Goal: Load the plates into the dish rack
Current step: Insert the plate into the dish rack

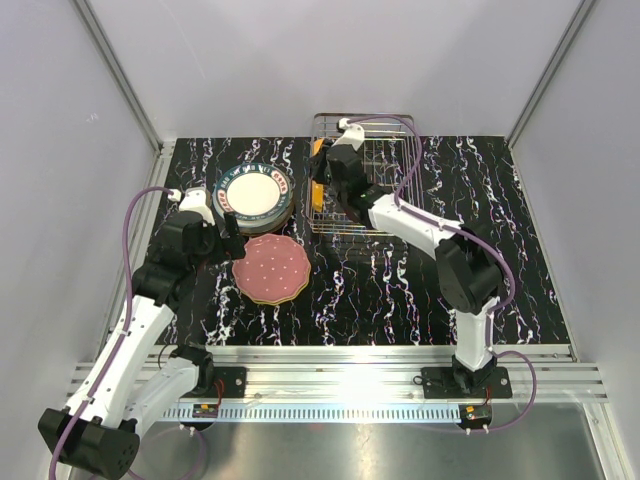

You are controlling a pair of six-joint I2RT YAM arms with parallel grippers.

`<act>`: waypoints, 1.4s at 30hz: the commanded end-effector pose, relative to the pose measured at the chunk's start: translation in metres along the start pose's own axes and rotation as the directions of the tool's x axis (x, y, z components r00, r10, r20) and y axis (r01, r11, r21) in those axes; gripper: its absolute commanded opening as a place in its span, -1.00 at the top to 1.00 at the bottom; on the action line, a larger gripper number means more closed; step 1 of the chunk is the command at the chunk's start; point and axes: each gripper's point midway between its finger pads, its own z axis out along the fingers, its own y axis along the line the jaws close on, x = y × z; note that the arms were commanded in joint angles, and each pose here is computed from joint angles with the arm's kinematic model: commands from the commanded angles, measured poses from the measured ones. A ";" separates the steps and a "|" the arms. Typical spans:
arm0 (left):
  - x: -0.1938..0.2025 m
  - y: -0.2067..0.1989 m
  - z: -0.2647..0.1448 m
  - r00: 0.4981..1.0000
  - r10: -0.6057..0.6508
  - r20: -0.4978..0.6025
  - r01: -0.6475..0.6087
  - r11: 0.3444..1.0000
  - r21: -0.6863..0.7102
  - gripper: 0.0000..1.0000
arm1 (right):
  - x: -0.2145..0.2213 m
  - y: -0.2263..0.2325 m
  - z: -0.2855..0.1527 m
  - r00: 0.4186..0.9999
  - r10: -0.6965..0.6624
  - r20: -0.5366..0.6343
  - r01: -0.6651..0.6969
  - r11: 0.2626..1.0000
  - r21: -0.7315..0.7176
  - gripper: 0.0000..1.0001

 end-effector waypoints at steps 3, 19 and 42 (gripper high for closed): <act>-0.011 -0.008 -0.001 0.999 0.006 0.043 -0.008 0.999 0.038 -0.98 | -0.075 0.052 -0.001 0.986 -0.022 0.165 0.041 0.993 -0.110 1.00; -0.010 -0.007 0.000 0.999 0.008 0.039 -0.010 0.999 0.036 -0.98 | -0.048 0.048 0.022 0.978 -0.171 0.120 0.173 0.985 -0.011 0.70; -0.007 -0.007 0.003 1.000 0.011 0.021 -0.012 0.999 0.035 -0.98 | -0.043 0.030 0.032 0.989 -0.146 0.033 0.148 0.987 -0.066 0.21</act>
